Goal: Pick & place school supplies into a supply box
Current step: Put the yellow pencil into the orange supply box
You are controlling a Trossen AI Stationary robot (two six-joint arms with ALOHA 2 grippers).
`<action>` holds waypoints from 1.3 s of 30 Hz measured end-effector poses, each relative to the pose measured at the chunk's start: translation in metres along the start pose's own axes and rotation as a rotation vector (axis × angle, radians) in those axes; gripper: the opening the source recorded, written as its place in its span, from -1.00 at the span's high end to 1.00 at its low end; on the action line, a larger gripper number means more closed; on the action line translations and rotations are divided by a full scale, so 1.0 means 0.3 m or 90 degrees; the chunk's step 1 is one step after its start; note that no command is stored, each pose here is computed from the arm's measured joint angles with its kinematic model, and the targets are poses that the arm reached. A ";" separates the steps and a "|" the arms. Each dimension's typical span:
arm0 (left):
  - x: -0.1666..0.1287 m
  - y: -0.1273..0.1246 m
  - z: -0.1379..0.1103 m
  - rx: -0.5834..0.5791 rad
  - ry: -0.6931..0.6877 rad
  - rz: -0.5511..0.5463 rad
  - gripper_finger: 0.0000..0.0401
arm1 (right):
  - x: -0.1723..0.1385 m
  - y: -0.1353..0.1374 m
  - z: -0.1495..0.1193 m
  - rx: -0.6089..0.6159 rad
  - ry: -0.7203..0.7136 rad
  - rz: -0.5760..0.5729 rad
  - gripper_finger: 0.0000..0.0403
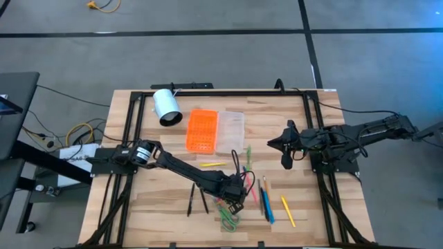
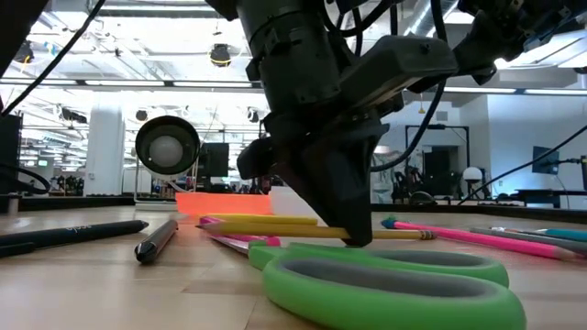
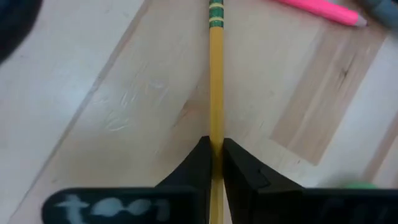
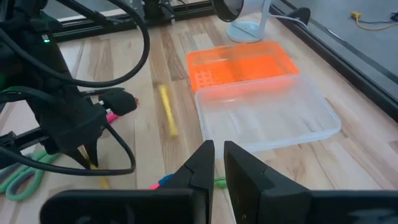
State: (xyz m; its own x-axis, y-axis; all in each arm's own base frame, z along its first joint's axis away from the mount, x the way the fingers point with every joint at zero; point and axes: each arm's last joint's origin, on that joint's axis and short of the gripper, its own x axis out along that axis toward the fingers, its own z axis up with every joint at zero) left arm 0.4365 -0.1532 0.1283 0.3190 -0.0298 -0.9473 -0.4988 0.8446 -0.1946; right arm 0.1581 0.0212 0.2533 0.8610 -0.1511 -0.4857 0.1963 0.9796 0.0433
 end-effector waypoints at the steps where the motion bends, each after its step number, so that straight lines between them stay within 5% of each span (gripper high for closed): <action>1: 0.000 0.001 0.000 0.002 -0.001 0.002 0.92 | 0.000 0.000 0.000 0.002 0.000 0.000 0.85; 32: -0.099 -0.042 0.094 0.020 -0.046 -0.005 0.97 | 0.000 0.000 0.000 0.003 0.000 0.000 0.85; 39: -0.187 -0.026 0.157 0.047 -0.071 0.053 0.98 | 0.000 0.000 0.000 0.003 0.000 0.000 0.85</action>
State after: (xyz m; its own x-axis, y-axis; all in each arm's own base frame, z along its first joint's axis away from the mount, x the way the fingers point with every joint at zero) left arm 0.4605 -0.1329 0.1949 0.3682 0.0972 -0.9246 -0.4680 0.8787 -0.0940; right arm 0.1581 0.0212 0.2534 0.8612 -0.1514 -0.4852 0.1991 0.9788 0.0479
